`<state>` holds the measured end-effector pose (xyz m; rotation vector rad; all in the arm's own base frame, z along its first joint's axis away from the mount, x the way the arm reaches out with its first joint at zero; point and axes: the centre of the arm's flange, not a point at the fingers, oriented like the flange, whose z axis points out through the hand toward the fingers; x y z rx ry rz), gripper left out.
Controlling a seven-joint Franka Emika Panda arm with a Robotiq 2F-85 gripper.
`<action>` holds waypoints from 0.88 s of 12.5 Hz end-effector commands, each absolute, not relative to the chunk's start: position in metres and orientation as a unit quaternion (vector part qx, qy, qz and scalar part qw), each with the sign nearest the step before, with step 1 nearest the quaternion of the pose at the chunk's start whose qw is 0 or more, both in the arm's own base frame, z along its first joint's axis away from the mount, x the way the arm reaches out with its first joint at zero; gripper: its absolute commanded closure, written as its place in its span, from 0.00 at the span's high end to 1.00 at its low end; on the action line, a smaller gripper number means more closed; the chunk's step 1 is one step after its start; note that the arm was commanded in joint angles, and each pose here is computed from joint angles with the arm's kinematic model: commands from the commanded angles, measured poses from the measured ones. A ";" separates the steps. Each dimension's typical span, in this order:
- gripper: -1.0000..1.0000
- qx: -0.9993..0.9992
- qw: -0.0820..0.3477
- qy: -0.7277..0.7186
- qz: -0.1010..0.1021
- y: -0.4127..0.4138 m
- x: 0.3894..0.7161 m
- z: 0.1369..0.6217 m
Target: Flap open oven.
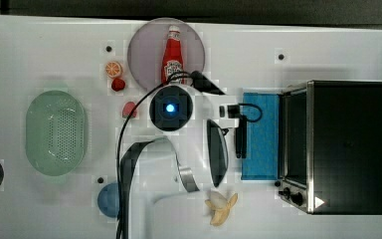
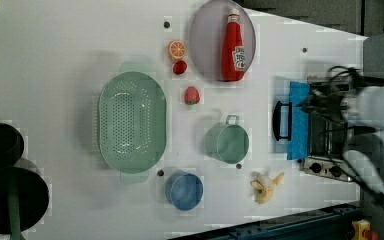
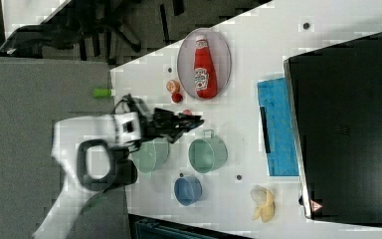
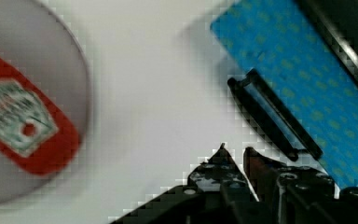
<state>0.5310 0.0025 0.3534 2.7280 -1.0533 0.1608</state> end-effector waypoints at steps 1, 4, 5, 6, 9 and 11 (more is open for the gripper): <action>0.18 0.896 0.054 -0.437 0.051 -0.010 0.518 0.417; 0.18 0.881 0.007 -0.471 0.039 -0.018 0.491 0.481; 0.18 0.879 -0.003 -0.475 0.040 -0.020 0.485 0.496; 0.18 0.879 -0.009 -0.475 0.046 -0.021 0.479 0.512; 0.18 0.878 -0.005 -0.477 0.033 -0.023 0.463 0.548; 0.18 0.878 0.004 -0.478 0.017 -0.025 0.456 0.572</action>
